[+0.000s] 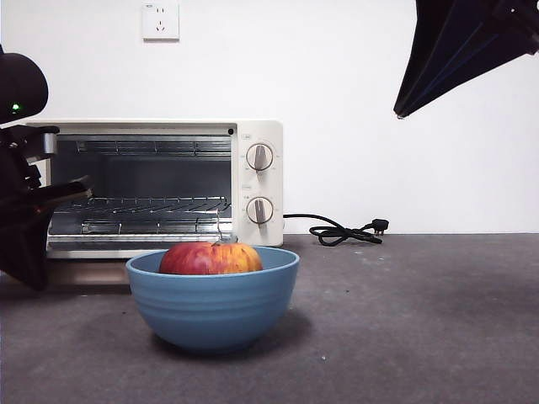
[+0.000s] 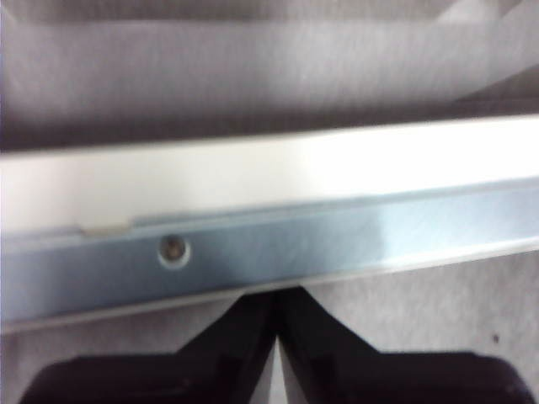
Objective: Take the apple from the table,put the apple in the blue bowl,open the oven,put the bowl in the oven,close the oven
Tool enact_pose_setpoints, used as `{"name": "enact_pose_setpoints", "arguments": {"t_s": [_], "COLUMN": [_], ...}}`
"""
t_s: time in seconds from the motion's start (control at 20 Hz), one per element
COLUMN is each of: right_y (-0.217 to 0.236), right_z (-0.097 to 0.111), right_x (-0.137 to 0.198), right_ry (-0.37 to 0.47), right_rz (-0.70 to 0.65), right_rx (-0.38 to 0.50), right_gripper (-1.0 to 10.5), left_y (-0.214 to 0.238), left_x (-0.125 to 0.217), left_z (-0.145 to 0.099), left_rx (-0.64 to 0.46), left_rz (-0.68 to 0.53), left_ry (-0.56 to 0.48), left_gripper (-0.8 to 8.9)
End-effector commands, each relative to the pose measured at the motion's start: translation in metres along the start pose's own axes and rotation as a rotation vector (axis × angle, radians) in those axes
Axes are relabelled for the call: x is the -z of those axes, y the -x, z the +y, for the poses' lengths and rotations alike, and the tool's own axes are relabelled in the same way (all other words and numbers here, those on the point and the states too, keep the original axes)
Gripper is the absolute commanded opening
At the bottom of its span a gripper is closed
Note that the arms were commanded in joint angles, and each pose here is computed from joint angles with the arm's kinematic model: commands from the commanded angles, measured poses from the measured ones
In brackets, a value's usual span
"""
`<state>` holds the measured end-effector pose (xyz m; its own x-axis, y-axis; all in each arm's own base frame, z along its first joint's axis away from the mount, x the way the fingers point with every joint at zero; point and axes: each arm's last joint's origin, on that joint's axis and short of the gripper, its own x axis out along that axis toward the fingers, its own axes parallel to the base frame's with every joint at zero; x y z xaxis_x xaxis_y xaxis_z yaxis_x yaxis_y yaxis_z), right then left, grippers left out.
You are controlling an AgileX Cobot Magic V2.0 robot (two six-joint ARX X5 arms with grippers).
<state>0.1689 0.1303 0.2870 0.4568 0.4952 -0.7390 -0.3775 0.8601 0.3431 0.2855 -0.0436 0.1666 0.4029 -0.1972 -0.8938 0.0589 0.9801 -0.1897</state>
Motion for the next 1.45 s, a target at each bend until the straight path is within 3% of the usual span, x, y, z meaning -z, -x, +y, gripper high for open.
{"name": "enact_pose_setpoints", "arguments": {"t_s": [0.05, 0.2, 0.45, 0.65, 0.8, 0.85, 1.1, 1.45], "right_y": [-0.001, -0.001, -0.008, -0.028, -0.05, -0.056, -0.082, -0.121], "right_z": [-0.001, 0.0, 0.002, 0.007, 0.012, 0.015, 0.026, 0.028], "right_x": [0.001, 0.001, 0.001, -0.003, -0.003, -0.003, -0.019, -0.029], "right_ry": [-0.005, -0.005, -0.025, -0.056, -0.081, -0.079, -0.061, -0.066], "right_rz": [0.002, 0.012, 0.049, 0.101, 0.163, 0.188, 0.252, 0.323], "right_rx": [0.001, -0.022, -0.085, -0.157, -0.144, -0.137, 0.001, 0.036], "right_gripper": [0.0, 0.0, 0.1, 1.3, 1.4, 1.9, 2.0, 2.0], "left_y": [-0.003, 0.013, 0.073, 0.121, 0.148, 0.156, 0.186, 0.204], "left_x": [0.007, 0.011, 0.025, 0.049, 0.07, 0.077, 0.103, 0.122], "left_z": [-0.003, -0.015, -0.04, -0.05, -0.051, -0.05, -0.043, -0.037], "left_rx": [0.005, 0.068, 0.144, 0.194, 0.24, 0.249, 0.279, 0.296], "left_rz": [0.042, 0.047, -0.047, -0.113, -0.132, -0.138, -0.202, -0.251], "left_ry": [-0.006, -0.034, -0.122, -0.186, -0.211, -0.2, -0.171, -0.16], "left_gripper": [-0.07, -0.07, -0.06, -0.06, -0.06, -0.05, -0.05, -0.05]}}
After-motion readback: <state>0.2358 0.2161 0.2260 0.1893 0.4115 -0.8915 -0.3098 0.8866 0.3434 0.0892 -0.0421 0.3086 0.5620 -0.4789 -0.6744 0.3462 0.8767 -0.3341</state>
